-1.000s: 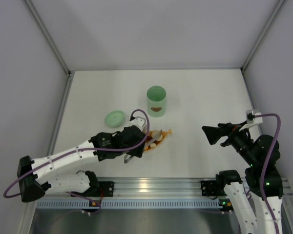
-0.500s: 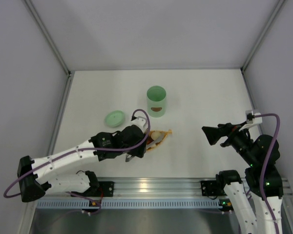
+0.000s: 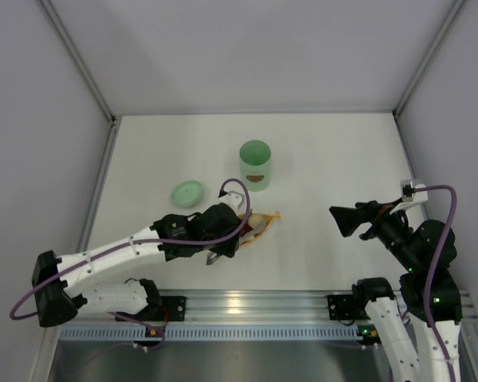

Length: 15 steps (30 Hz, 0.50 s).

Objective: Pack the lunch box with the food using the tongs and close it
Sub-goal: Pick up the fake food from the plate.

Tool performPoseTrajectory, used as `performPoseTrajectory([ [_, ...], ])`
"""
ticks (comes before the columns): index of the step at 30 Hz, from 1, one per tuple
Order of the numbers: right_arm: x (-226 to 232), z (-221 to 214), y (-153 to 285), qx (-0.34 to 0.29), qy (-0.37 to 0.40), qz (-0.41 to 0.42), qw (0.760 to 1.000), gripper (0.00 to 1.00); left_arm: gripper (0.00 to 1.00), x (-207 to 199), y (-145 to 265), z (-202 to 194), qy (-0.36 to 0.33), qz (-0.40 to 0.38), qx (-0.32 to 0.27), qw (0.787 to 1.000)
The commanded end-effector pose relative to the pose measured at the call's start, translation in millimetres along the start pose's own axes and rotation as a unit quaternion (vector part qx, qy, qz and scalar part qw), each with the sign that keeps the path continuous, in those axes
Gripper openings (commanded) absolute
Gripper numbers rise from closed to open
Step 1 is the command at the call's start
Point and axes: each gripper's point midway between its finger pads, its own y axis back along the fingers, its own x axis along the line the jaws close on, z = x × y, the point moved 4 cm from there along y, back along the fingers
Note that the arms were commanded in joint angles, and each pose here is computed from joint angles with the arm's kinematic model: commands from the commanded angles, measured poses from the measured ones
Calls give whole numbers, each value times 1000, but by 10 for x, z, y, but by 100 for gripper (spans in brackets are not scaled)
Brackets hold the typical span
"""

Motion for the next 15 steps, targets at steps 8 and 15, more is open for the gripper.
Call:
performPoseTrajectory([
  [8,19,68,57,-16,7,-6,1000,100,33,-84,205,294,9,-12,-54,998],
  [15,18,65,58,-15,7,-6,1000,100,31,-113,490,589,16,-14,-99,995],
])
